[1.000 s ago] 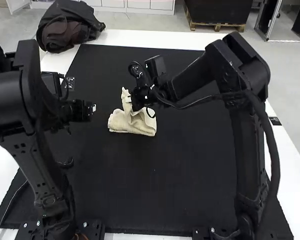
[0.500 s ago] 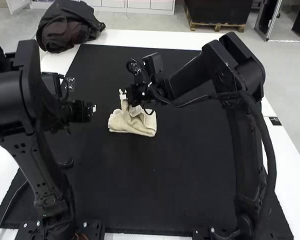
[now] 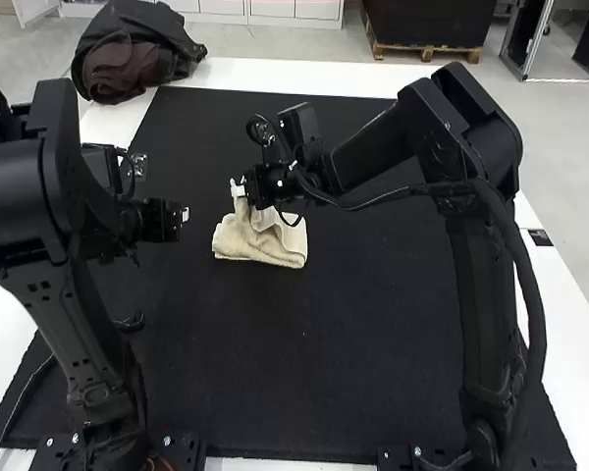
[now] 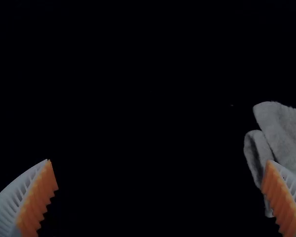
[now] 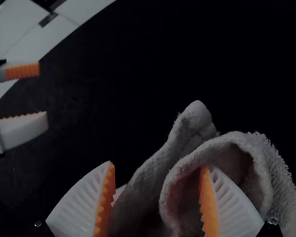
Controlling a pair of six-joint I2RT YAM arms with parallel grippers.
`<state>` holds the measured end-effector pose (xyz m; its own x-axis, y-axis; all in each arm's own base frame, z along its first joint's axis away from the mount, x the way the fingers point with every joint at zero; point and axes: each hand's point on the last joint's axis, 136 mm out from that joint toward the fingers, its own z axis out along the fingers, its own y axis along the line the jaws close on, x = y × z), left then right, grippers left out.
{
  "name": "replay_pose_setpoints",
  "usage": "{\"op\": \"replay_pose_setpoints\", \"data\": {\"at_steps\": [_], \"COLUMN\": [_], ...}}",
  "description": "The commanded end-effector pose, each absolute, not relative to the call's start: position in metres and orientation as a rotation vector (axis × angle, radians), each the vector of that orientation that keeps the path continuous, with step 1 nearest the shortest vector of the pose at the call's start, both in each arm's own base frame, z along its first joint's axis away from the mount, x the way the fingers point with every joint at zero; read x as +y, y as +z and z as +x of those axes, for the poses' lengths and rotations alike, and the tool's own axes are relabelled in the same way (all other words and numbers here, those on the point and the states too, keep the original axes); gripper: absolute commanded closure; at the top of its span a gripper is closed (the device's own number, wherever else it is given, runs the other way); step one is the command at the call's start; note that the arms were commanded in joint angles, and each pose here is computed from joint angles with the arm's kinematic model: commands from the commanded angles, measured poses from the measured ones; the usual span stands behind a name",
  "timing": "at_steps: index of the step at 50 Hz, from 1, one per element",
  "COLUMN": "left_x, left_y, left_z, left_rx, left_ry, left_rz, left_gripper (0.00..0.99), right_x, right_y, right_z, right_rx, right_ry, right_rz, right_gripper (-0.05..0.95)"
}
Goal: Fold the towel.
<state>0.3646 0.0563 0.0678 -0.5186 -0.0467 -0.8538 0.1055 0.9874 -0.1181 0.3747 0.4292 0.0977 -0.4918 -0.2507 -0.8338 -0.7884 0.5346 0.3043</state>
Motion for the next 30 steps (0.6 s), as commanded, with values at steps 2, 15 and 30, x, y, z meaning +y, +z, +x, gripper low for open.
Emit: {"op": "replay_pose_setpoints", "data": {"at_steps": [2, 15, 30], "left_x": [0.058, 0.057, 0.057], "left_y": [0.078, 0.075, 0.071], "left_z": [0.364, 0.362, 0.359], "left_rx": [2.078, 2.087, 2.093], "left_ry": [-0.166, -0.166, -0.161], "left_rz": [0.049, 0.048, 0.042], "left_gripper": [0.025, 0.025, 0.025], "right_x": [0.448, 0.461, 0.454], "right_y": [0.147, 0.159, 0.2], "right_z": [0.364, 0.344, 0.343], "right_rx": [1.913, 1.914, 1.823], "right_ry": [0.981, 1.103, 1.11], "right_rz": [-0.849, -0.859, -0.848], "right_gripper": [0.5, 0.48, 0.93]}}
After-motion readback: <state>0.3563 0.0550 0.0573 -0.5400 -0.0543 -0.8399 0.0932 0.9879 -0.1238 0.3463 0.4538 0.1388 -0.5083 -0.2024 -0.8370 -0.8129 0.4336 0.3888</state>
